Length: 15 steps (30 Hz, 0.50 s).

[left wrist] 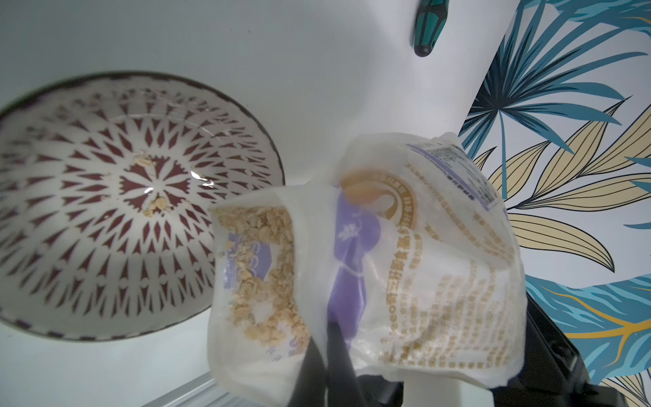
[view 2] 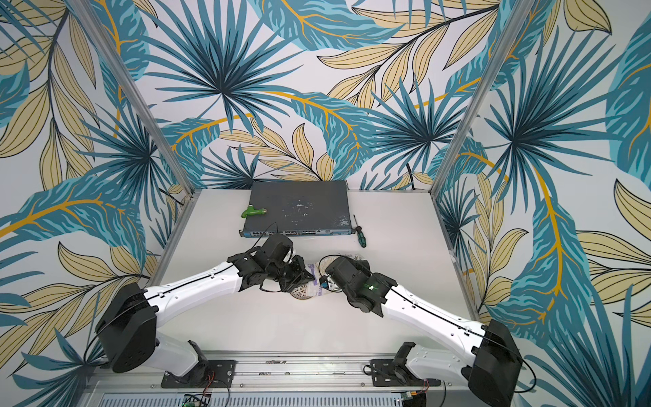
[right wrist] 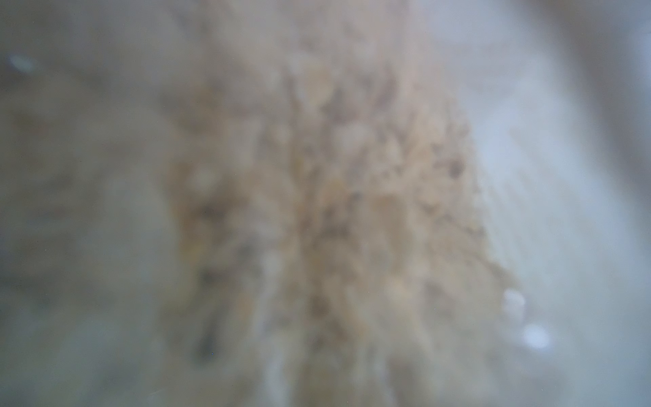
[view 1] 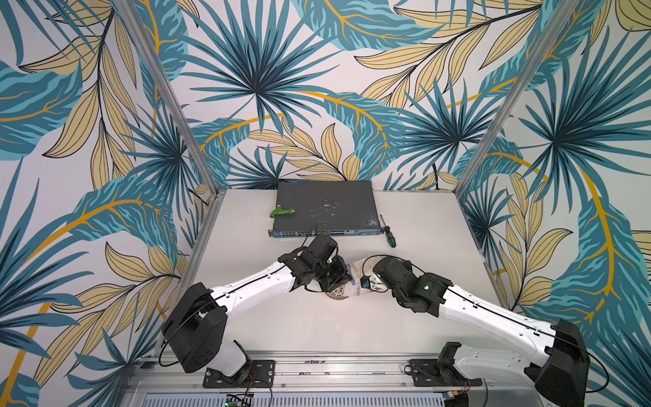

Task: Pour the oats into the breakfast bowl
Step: Pour the oats into the bowl.

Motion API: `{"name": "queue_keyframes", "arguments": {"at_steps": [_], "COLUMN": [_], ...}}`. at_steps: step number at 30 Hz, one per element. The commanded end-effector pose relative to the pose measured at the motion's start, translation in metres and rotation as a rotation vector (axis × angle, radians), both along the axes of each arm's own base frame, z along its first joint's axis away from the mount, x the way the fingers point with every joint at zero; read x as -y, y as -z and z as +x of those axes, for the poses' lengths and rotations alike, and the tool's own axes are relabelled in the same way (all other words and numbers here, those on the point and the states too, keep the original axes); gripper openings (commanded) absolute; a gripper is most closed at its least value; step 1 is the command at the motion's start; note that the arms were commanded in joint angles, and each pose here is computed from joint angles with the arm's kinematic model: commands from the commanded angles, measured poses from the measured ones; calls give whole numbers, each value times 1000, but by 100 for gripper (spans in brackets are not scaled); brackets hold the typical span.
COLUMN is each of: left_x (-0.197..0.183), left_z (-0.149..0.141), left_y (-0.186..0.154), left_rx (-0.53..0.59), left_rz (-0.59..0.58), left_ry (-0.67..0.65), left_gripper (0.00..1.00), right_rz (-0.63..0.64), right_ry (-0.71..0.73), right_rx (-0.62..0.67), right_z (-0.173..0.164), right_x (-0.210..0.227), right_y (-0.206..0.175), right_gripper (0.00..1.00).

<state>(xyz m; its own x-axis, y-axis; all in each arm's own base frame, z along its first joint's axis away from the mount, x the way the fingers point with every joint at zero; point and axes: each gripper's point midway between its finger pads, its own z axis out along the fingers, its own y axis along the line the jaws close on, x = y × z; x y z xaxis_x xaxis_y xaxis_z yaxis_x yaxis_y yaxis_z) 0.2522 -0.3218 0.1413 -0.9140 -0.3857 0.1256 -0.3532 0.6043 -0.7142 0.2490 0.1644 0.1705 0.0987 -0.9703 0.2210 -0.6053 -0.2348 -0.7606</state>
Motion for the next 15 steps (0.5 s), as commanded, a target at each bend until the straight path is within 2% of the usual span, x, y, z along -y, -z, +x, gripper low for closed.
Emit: {"name": "queue_keyframes", "arguments": {"at_steps": [1,15], "left_x": [-37,-38], "left_z": [12,19], "left_y": [40,45], "left_rx": [-33,-28], "left_rz": [187,198], "left_ry": [-81,-64], "left_gripper": [0,0], "right_rz": [148,128], "right_ry": [77,74], "right_rx": [182,233], "right_z": [17,23], "right_x": [-6,-8], "right_y": [-58,-60], "right_gripper": [0,0]}}
